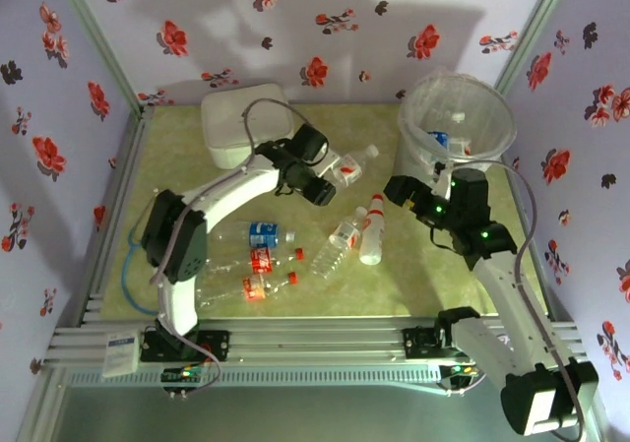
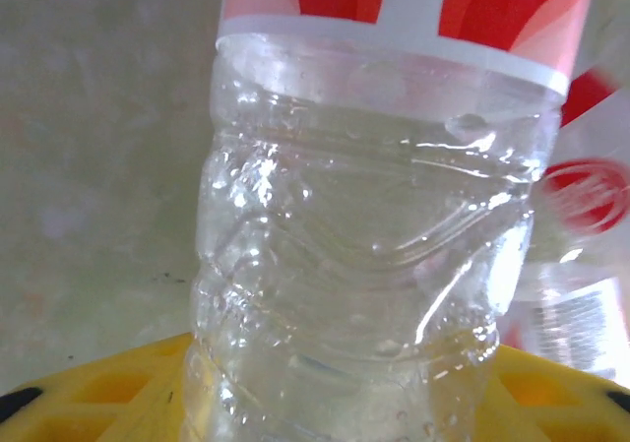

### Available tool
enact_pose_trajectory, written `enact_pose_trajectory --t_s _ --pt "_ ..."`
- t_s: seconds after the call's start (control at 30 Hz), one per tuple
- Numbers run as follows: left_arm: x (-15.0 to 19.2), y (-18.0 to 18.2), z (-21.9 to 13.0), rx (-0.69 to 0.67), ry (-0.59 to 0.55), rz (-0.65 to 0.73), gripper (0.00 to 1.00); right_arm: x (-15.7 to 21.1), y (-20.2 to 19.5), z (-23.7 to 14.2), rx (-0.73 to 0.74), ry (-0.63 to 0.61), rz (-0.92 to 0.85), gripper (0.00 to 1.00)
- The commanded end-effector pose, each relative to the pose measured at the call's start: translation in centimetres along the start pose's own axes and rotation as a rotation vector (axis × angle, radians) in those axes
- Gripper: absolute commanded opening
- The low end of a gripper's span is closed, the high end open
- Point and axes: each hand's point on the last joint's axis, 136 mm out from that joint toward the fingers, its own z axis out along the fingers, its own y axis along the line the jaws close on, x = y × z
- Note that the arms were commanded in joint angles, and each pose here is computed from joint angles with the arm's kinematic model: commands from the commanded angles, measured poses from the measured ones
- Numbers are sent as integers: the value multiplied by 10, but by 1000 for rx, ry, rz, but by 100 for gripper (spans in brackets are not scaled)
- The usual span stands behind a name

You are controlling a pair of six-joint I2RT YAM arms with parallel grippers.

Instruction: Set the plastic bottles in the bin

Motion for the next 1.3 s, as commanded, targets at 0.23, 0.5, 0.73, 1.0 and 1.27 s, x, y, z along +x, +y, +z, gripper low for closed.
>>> enact_pose_trajectory --t_s 0.23,0.5,0.73,1.0,1.27 --pt "-8 -32 -44 249 -376 -259 50 20 60 36 -175 -9 -107 99" --pt "12 -55 -42 319 -378 -235 51 34 58 81 -116 65 -94 98" --pt "22 -64 -35 330 -352 -207 52 21 46 108 -63 12 -17 91" --pt "31 -77 -34 348 -323 -143 53 14 56 122 -90 10 -16 71" --pt "26 -76 -34 357 -367 -164 61 2 59 100 -13 -12 -83 45"
